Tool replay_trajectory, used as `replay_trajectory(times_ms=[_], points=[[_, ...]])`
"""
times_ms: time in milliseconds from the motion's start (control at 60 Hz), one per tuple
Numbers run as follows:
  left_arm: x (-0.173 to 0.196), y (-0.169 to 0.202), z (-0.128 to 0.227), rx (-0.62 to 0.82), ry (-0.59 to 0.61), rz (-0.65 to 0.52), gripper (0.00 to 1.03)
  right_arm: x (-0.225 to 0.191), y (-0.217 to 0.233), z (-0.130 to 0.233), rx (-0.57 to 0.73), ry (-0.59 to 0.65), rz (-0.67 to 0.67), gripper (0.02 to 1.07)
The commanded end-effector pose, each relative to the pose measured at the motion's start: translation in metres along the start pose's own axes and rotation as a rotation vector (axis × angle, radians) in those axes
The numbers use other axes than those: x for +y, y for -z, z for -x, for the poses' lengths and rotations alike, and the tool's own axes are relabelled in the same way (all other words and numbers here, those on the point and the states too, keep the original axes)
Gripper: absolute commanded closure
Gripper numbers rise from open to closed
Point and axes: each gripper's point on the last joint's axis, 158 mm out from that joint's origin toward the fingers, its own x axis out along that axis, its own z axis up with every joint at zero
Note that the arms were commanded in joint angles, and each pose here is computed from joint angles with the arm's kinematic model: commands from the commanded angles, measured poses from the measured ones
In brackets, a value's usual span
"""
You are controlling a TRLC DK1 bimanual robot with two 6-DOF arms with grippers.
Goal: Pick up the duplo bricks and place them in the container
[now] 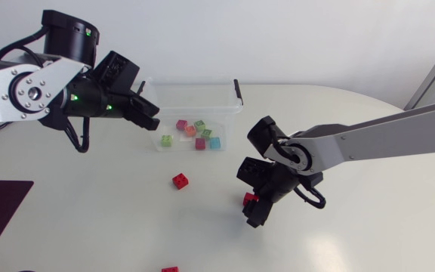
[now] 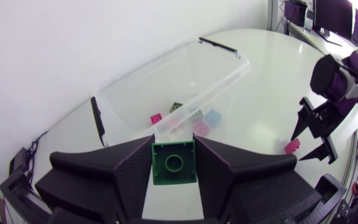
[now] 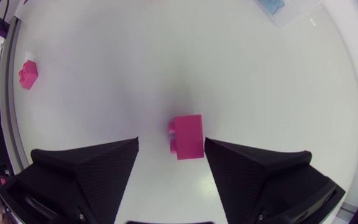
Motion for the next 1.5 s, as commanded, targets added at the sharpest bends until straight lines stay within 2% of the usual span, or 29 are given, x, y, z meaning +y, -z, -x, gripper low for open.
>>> replay_trajectory(times_ms=[0,50,67,133,183,367,433,483,500,533,567,650,750,867,1017,1133,1283,1483], points=[[0.010,-0.027,0.005,-0.069,-0.018,0.050,0.77,0.001,-0.006,-0.008,-0.006,-0.012,0.021,0.46],[0.011,-0.035,0.002,-0.085,-0.020,0.056,0.77,0.001,-0.004,-0.010,0.001,-0.015,0.020,0.50],[0.014,-0.040,-0.004,-0.093,-0.023,0.068,0.77,0.001,-0.003,-0.013,0.008,-0.018,0.018,0.57],[0.016,-0.045,-0.013,-0.099,-0.024,0.080,0.77,0.001,-0.003,-0.012,0.007,-0.017,0.015,0.69],[0.023,-0.051,-0.024,-0.113,-0.033,0.093,0.77,0.000,-0.008,-0.005,-0.015,-0.010,0.012,0.85],[0.033,-0.054,-0.065,-0.117,-0.042,0.093,0.76,-0.002,-0.022,0.025,-0.061,0.014,0.014,0.85],[0.044,-0.052,-0.087,-0.098,-0.051,0.108,0.75,-0.006,-0.035,0.046,-0.098,0.032,0.004,0.85],[0.046,-0.051,-0.097,-0.089,-0.050,0.108,0.61,-0.010,-0.047,0.061,-0.131,0.047,0.002,0.85],[0.047,-0.050,-0.101,-0.086,-0.050,0.108,0.48,-0.011,-0.053,0.069,-0.149,0.055,0.000,0.85],[0.047,-0.049,-0.105,-0.078,-0.048,0.106,0.30,-0.013,-0.060,0.077,-0.169,0.062,-0.005,0.85],[0.048,-0.046,-0.107,-0.070,-0.049,0.104,0.15,-0.017,-0.069,0.087,-0.199,0.074,-0.013,0.85],[0.047,-0.043,-0.102,-0.061,-0.048,0.105,0.07,-0.025,-0.090,0.112,-0.255,0.100,-0.021,0.85],[0.048,-0.045,-0.082,-0.069,-0.048,0.097,0.06,-0.037,-0.114,0.137,-0.325,0.131,-0.043,0.85],[0.044,-0.044,-0.042,-0.079,-0.026,0.081,0.06,-0.047,-0.140,0.159,-0.385,0.152,-0.063,0.85],[0.021,-0.016,-0.001,-0.044,0.007,-0.020,0.06,-0.067,-0.178,0.178,-0.452,0.183,-0.095,0.85],[-0.009,0.019,0.015,0.004,0.084,-0.099,0.06,-0.086,-0.206,0.189,-0.501,0.200,-0.122,0.85],[-0.046,0.069,0.022,0.089,0.196,-0.209,0.06,-0.115,-0.232,0.184,-0.531,0.217,-0.165,0.85],[-0.108,0.129,0.038,0.185,0.370,-0.351,0.06,-0.153,-0.255,0.151,-0.526,0.220,-0.218,0.84]])
